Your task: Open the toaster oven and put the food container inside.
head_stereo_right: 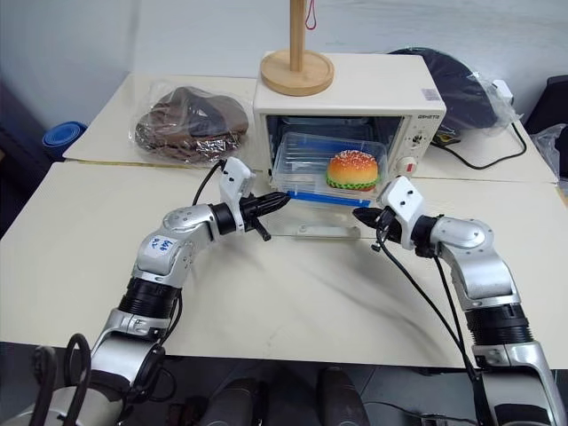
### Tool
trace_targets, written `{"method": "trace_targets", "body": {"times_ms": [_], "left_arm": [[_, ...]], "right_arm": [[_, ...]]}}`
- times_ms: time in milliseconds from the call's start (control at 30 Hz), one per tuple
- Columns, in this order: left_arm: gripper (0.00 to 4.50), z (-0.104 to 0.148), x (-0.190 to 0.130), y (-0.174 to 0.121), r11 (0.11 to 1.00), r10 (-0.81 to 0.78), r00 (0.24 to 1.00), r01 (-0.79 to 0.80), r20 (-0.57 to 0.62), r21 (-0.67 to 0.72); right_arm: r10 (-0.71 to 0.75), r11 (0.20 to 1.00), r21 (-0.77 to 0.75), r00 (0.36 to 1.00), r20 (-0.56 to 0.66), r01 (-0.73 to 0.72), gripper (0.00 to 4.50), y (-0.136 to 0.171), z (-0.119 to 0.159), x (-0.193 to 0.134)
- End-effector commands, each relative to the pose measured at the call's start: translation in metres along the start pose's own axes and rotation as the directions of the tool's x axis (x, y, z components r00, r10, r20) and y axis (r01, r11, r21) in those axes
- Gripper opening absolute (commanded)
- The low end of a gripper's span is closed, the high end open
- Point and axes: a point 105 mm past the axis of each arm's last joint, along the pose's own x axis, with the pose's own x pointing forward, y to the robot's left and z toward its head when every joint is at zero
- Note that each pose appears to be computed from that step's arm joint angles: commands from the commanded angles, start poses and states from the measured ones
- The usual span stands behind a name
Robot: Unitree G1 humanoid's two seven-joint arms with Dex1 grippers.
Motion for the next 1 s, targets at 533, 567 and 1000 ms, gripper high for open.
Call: {"method": "trace_targets", "body": {"times_ms": [533,567,1000], "left_arm": [[0.0,0.047,0.035,0.061,0.96,0.275,0.938,-0.257,0.208,-0.113],[0.0,0.047,0.038,0.057,0.968,0.249,0.946,-0.235,0.21,-0.086],[1.79,0.03,-0.089,0.007,0.968,-0.189,0.976,0.166,0.11,0.19]], "right_arm": [[-0.233,0.967,-0.063,0.958,0.167,0.246,0.04,-0.058,0.036,0.054],[-0.25,0.962,-0.065,0.954,0.167,0.264,0.04,-0.061,0.037,0.057],[-0.115,0.99,-0.067,0.979,0.168,0.127,0.0,-0.055,0.026,-0.027]]}}
